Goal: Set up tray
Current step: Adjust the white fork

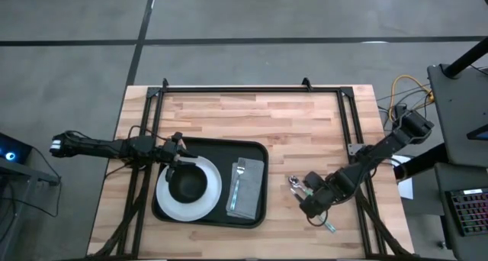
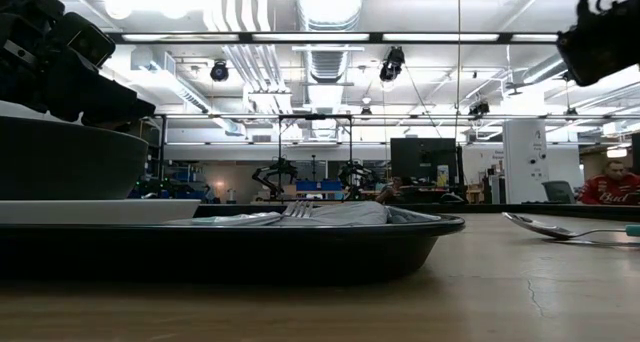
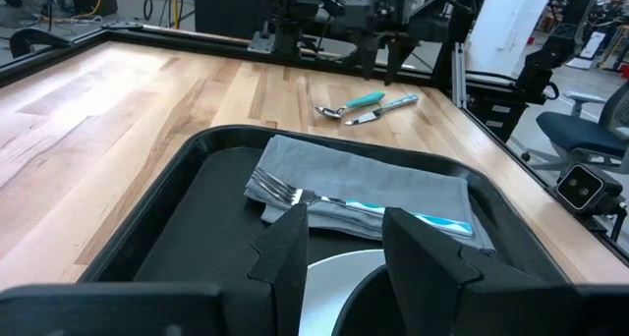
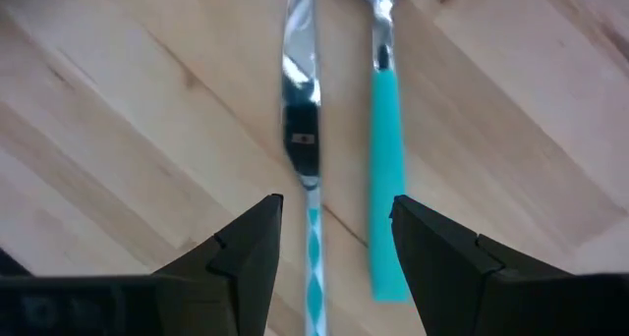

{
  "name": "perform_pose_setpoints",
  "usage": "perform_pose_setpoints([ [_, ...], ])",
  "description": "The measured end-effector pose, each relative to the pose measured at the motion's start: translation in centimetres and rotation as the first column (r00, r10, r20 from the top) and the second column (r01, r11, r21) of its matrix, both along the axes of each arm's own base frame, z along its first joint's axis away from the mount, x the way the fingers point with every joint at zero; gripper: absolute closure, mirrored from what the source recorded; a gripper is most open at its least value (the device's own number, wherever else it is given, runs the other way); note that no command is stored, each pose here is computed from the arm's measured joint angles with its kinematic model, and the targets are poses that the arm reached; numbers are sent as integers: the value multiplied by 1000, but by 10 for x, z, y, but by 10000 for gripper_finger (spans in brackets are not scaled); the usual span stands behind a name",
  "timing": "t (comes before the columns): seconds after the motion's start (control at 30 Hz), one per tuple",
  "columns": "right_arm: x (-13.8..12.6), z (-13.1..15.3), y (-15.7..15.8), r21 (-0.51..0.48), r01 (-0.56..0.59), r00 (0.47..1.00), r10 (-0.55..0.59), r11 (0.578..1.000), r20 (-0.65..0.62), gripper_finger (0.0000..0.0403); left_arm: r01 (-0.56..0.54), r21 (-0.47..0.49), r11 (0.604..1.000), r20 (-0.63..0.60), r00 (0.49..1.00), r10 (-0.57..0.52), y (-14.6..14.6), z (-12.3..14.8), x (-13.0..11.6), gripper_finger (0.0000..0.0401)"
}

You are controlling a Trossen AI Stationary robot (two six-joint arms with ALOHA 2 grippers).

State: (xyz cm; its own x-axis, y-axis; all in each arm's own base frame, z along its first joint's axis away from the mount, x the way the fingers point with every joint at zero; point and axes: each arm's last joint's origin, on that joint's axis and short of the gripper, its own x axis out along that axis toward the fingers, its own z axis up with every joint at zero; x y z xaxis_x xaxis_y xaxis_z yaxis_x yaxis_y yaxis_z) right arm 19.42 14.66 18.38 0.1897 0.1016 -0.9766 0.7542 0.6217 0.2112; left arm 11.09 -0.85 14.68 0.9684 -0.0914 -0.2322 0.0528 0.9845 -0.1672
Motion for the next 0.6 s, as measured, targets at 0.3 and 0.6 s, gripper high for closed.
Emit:
perform_pose_setpoints([
  [0.3,29,-5,-10,62,44,994,-50,997,98,221,0,0,1000,0,1000,0,0,0,0,286],
  [0.6,75,-9,-6,67,86,992,-92,994,86,221,1,1,1000,-12,1000,-1,0,-1,1,286],
])
